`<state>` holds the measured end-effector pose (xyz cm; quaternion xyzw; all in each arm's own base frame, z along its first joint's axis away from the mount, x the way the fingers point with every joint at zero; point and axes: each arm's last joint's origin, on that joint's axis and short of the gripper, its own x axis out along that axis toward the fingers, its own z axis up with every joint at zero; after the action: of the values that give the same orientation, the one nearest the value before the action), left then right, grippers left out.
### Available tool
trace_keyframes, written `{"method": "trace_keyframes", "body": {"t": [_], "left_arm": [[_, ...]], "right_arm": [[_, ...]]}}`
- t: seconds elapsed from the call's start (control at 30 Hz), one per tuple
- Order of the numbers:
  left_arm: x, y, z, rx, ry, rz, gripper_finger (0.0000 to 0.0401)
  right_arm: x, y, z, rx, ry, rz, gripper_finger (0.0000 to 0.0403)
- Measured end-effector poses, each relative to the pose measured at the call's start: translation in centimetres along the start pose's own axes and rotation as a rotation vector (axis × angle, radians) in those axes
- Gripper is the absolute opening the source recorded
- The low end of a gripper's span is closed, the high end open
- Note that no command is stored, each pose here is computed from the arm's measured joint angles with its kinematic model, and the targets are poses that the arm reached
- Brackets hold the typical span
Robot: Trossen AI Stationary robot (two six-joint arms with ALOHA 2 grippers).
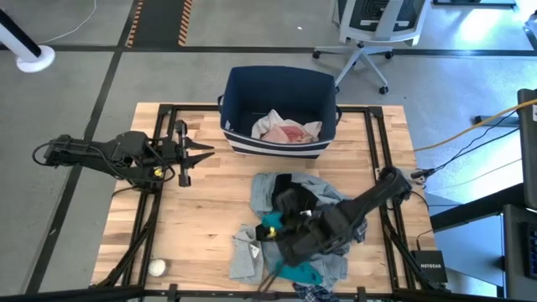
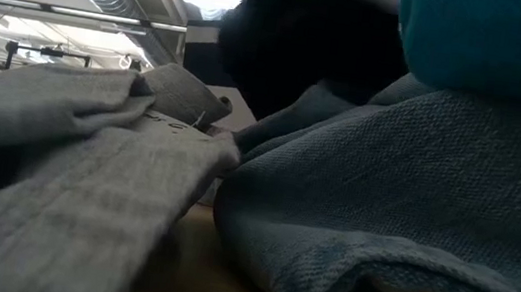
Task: Sort clothes
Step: Put the top blue sock into the blue bin
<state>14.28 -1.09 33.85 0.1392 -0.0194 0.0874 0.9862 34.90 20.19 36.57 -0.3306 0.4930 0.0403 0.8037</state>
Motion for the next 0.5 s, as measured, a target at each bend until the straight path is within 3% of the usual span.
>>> {"method": "trace_keyframes", "body": {"t": [0.27,0.5], "left_arm": [[0.0,0.0,0.0,0.000,-0.001,0.000,0.0059],[0.0,0.0,0.0,0.000,-0.001,0.000,0.0059]], "right_arm": [[-3.1,-5.5,-2.7,0.080,0.003,-0.282,0.0016],[-3.6,-9.9,-5.3,0.107,0.117,-0.459,0.0027]]}}
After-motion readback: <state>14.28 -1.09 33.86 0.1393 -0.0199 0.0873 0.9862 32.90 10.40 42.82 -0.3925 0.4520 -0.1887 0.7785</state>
